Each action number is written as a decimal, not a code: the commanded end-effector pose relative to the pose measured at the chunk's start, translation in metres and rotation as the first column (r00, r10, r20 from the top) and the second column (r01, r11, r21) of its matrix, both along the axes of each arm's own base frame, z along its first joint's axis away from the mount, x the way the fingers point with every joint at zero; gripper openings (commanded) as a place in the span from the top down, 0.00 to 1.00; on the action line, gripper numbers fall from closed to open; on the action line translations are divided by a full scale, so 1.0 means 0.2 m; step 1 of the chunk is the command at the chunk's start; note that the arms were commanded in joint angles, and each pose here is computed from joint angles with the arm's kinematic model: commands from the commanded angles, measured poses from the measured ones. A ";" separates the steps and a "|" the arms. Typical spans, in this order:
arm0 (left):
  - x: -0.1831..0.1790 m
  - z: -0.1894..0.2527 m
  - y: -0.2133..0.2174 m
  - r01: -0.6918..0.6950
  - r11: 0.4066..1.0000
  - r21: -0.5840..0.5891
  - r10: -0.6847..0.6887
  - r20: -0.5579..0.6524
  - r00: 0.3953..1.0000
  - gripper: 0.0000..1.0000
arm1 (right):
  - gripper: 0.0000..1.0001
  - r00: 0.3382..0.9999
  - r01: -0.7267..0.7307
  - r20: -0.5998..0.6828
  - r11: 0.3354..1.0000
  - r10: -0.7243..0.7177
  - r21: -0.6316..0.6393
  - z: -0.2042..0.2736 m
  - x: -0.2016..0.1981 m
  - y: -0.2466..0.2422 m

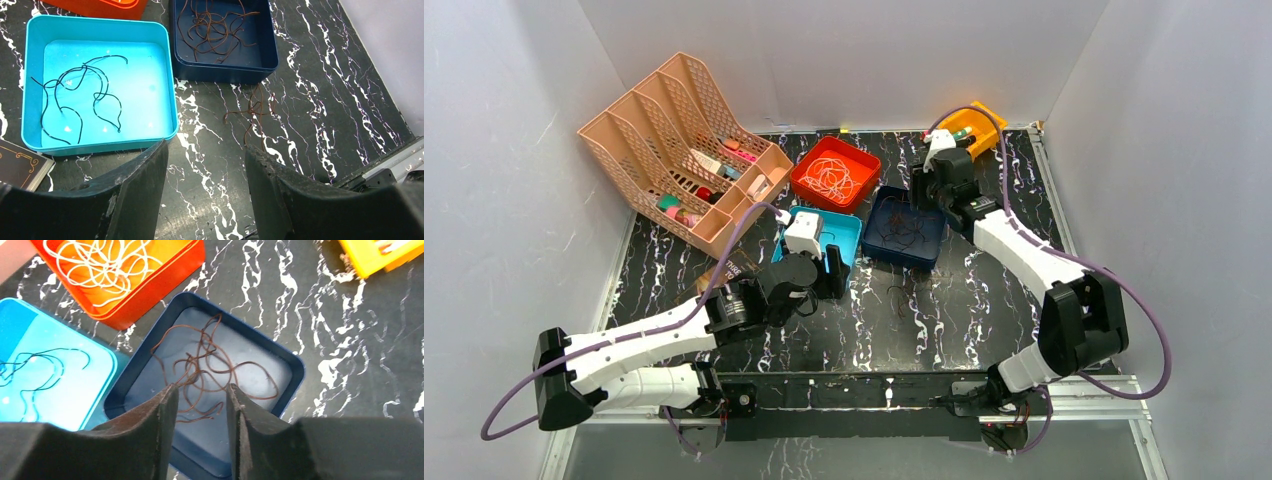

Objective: Untangle the cables

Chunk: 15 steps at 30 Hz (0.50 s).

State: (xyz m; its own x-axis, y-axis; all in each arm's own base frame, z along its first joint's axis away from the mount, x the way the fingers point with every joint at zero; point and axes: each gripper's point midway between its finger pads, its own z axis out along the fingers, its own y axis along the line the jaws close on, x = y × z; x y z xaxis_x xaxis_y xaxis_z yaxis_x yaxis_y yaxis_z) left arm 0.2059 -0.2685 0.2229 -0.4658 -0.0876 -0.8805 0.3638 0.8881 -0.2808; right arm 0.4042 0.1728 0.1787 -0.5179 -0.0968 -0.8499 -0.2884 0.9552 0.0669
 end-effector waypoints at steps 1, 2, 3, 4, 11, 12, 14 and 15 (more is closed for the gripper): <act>0.01 0.00 -0.01 0.000 1.000 -0.010 0.000 -0.002 1.000 0.43 | 0.56 1.000 -0.024 -0.005 0.994 0.025 0.111 0.02 -0.02 0.08; 0.01 0.00 -0.01 0.004 1.000 -0.007 -0.004 -0.005 1.000 0.43 | 0.58 0.999 -0.027 -0.017 0.993 0.029 0.116 0.01 -0.03 0.09; 0.01 0.00 -0.01 0.005 1.000 -0.002 -0.005 -0.007 1.000 0.43 | 0.59 0.999 -0.028 -0.029 0.992 0.032 0.121 0.00 -0.03 0.10; 0.01 -0.01 -0.02 0.009 1.000 0.001 -0.009 -0.009 1.000 0.42 | 0.59 0.998 -0.033 -0.043 0.991 0.039 0.132 0.00 -0.04 0.11; -0.03 -0.09 -0.13 0.121 0.992 0.020 -0.119 -0.055 0.991 0.38 | 0.50 0.991 0.010 -0.132 0.975 0.019 0.221 -0.02 -0.34 0.04; -0.04 -0.10 -0.16 0.143 0.990 0.014 -0.142 -0.058 0.988 0.38 | 0.49 0.990 0.051 -0.143 0.970 -0.017 0.237 -0.03 -0.38 0.01; -0.05 -0.11 -0.23 0.188 0.982 0.004 -0.188 -0.069 0.980 0.37 | 0.48 0.983 0.129 -0.164 0.958 -0.089 0.256 -0.05 -0.46 -0.06; -0.05 -0.12 -0.27 0.209 0.978 0.000 -0.209 -0.074 0.975 0.36 | 0.47 0.978 0.163 -0.173 0.948 -0.118 0.273 -0.05 -0.50 -0.09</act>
State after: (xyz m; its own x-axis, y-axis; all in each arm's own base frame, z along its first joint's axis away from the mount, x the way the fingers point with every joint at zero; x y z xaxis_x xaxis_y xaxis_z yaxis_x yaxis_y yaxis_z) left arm 0.1996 -0.2941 0.1937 -0.5290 0.0099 -0.8485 0.4389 0.8590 -0.2636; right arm 0.3294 0.1719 0.1599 -0.6407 0.0677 -0.7648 -0.2480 0.9245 0.2896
